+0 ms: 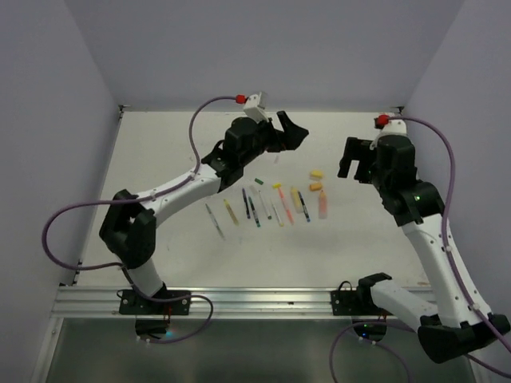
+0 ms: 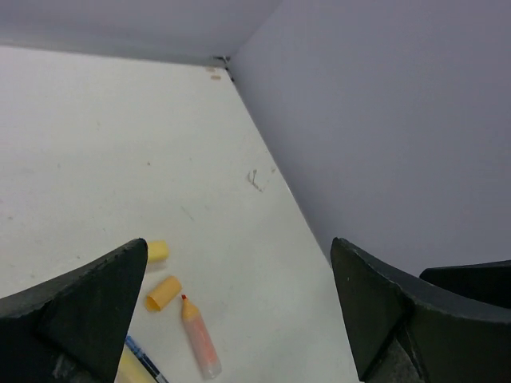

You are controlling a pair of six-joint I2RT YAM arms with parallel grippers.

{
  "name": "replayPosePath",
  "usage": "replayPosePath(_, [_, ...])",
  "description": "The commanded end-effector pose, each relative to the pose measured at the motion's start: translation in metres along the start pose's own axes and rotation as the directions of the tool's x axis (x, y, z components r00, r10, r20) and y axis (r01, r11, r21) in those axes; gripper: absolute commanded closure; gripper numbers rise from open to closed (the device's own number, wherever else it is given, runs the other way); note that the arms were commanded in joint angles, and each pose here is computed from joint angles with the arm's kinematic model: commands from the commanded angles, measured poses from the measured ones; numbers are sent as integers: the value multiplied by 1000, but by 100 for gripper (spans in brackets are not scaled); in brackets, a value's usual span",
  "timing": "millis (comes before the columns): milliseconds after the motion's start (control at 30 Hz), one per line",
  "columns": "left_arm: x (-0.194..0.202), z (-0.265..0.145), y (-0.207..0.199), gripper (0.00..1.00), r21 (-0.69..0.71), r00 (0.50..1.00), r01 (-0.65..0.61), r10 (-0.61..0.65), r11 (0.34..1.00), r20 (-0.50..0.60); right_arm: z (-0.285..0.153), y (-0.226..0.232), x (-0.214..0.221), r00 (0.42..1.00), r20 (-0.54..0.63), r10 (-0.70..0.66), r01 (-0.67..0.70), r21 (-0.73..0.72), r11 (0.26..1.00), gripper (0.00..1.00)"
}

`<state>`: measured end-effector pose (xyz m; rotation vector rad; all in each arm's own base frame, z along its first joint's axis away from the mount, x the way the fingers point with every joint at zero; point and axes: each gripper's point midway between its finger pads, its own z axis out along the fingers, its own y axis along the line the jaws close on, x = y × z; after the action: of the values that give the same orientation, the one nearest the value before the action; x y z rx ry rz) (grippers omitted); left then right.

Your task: Open the pen caps

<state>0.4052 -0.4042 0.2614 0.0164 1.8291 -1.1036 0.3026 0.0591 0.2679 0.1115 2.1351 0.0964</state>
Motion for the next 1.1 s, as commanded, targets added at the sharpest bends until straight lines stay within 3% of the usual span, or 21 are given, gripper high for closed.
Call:
replayPosePath(0, [-52, -41, -1, 0, -131, 975, -191, 203, 973, 88, -50, -33, -35, 989, 147, -12, -7, 132, 991, 2])
replayPosePath(233, [-134, -136, -5, 0, -360, 892, -346, 423, 866, 160, -126, -63, -66, 935, 353, -46, -27, 199, 980, 2])
replayPosePath(533, [-203, -251, -3, 0, -612, 787, -323, 564, 722, 250, -181, -94, -74, 877, 470, -99, -47, 289, 956, 1])
replayPosePath(800, [-226, -331, 6, 0, -738, 733, -229, 611, 635, 299, -197, -101, -87, 829, 551, -101, -87, 305, 948, 1])
replayPosePath(1067, [-232, -367, 11, 0, -783, 712, -168, 623, 599, 323, -193, -97, -96, 821, 556, -132, -59, 312, 948, 1])
